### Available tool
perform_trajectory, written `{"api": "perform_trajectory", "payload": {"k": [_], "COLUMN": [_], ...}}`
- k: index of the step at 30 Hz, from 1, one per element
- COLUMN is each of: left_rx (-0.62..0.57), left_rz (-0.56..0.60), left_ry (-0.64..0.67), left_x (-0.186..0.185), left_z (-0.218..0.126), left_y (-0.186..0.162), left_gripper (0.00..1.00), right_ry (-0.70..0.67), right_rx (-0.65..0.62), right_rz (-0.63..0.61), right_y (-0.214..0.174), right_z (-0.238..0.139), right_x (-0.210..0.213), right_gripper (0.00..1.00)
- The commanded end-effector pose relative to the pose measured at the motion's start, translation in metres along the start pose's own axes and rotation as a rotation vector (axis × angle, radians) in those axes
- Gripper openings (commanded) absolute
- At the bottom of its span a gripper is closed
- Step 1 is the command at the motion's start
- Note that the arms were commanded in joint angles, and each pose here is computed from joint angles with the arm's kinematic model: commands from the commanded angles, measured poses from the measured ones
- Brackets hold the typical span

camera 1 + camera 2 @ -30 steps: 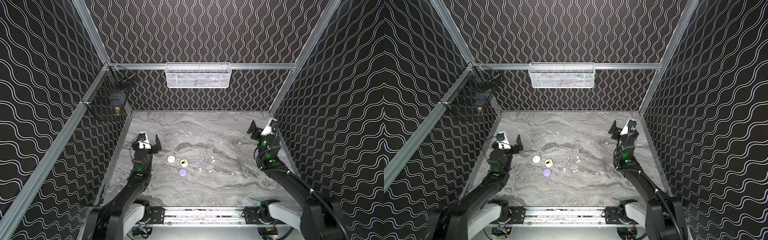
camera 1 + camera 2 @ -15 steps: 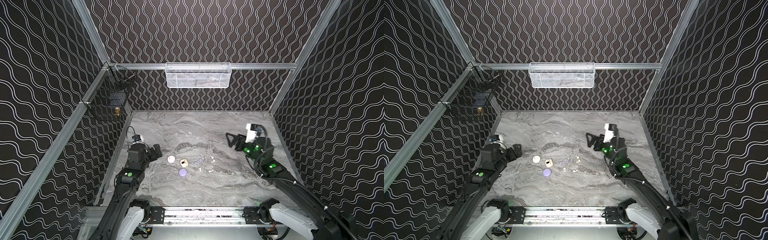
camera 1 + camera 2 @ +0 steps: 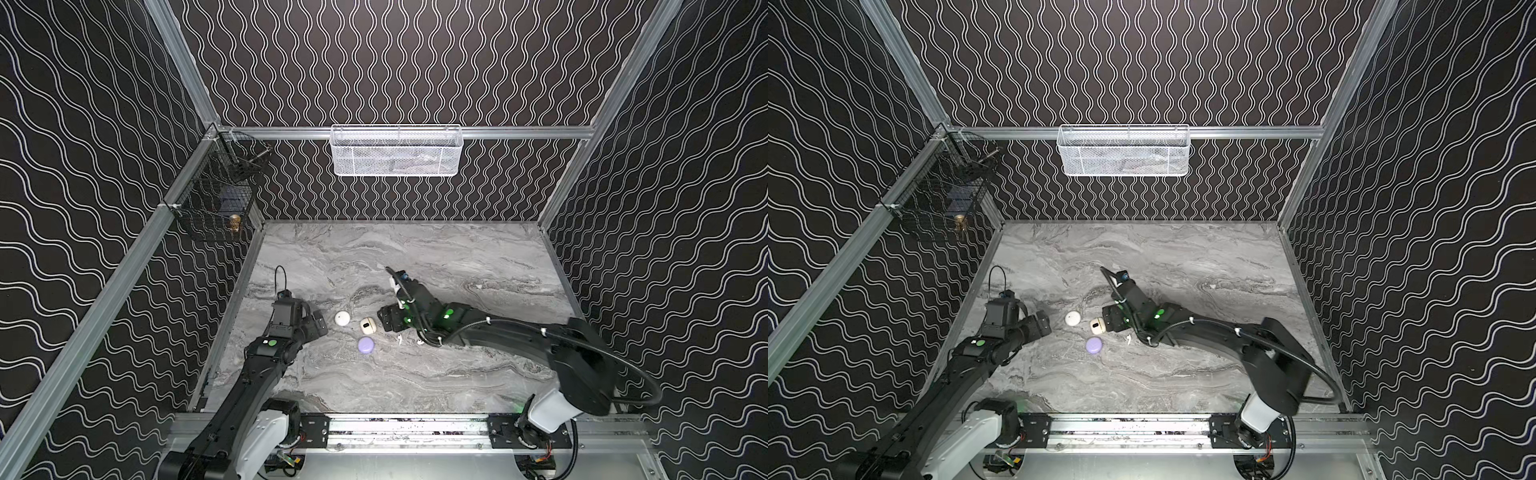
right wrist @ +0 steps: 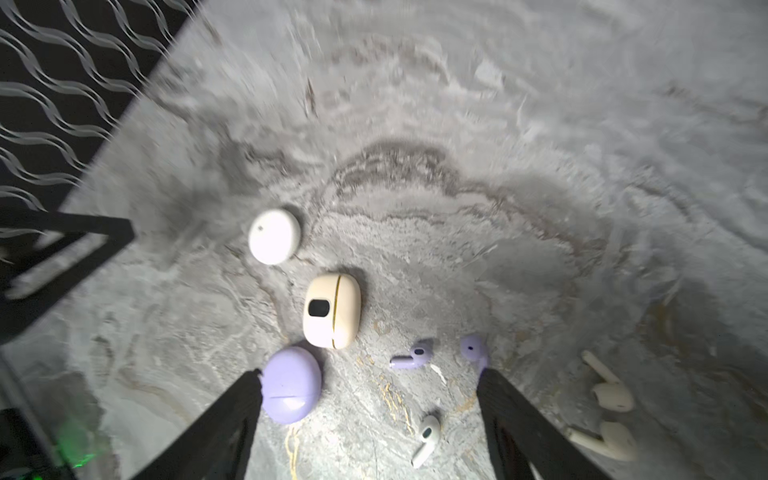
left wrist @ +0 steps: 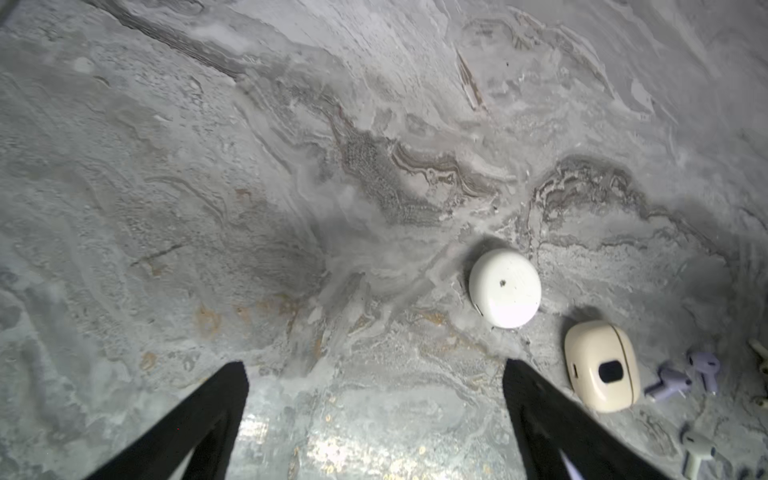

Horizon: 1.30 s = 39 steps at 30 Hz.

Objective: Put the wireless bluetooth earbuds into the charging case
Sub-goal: 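Reach the right gripper to the cream gold-banded case and grasp it, then lift the cream case with the right gripper while the left gripper rises toward it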

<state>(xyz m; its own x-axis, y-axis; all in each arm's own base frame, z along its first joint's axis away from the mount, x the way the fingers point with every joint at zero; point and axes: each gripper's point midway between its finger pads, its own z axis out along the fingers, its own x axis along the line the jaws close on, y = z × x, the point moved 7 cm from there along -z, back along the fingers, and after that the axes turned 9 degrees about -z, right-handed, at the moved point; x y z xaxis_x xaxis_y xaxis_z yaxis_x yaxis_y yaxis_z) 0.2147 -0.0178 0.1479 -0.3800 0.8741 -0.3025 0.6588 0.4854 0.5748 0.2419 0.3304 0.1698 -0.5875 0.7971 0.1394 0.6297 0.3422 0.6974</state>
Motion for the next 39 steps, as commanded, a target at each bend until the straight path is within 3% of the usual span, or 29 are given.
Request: {"api": "perform_trajectory", "payload": {"k": [1, 11, 24, 39], "left_rx": [-0.019, -0.022, -0.037, -0.036], "left_rz": [0.008, 0.012, -0.002, -0.009], "left_ry": [-0.049, -0.106, -0.090, -0.074], "left_x": [-0.005, -0.009, -0.006, -0.005], "left_z": [0.002, 0.001, -0.001, 0.000], "left_y": [0.001, -0.001, -0.001, -0.001], "left_gripper": [0.99, 0.99, 0.99, 0.99], "right_ry": [-0.035, -0.059, -0.067, -0.080], "right_rx": [0.104, 0.244, 0.328, 0.378], "right_rz": [-0.044, -0.128, -0.175, -0.188], "right_y": [-0.011, -0.013, -0.021, -0.035], "right_z": [0.014, 0.065, 0.091, 0.103], "right_x": [0.006, 0.025, 0.038, 0.044], "right_gripper": [0.83, 0.75, 0.71, 0.49]}}
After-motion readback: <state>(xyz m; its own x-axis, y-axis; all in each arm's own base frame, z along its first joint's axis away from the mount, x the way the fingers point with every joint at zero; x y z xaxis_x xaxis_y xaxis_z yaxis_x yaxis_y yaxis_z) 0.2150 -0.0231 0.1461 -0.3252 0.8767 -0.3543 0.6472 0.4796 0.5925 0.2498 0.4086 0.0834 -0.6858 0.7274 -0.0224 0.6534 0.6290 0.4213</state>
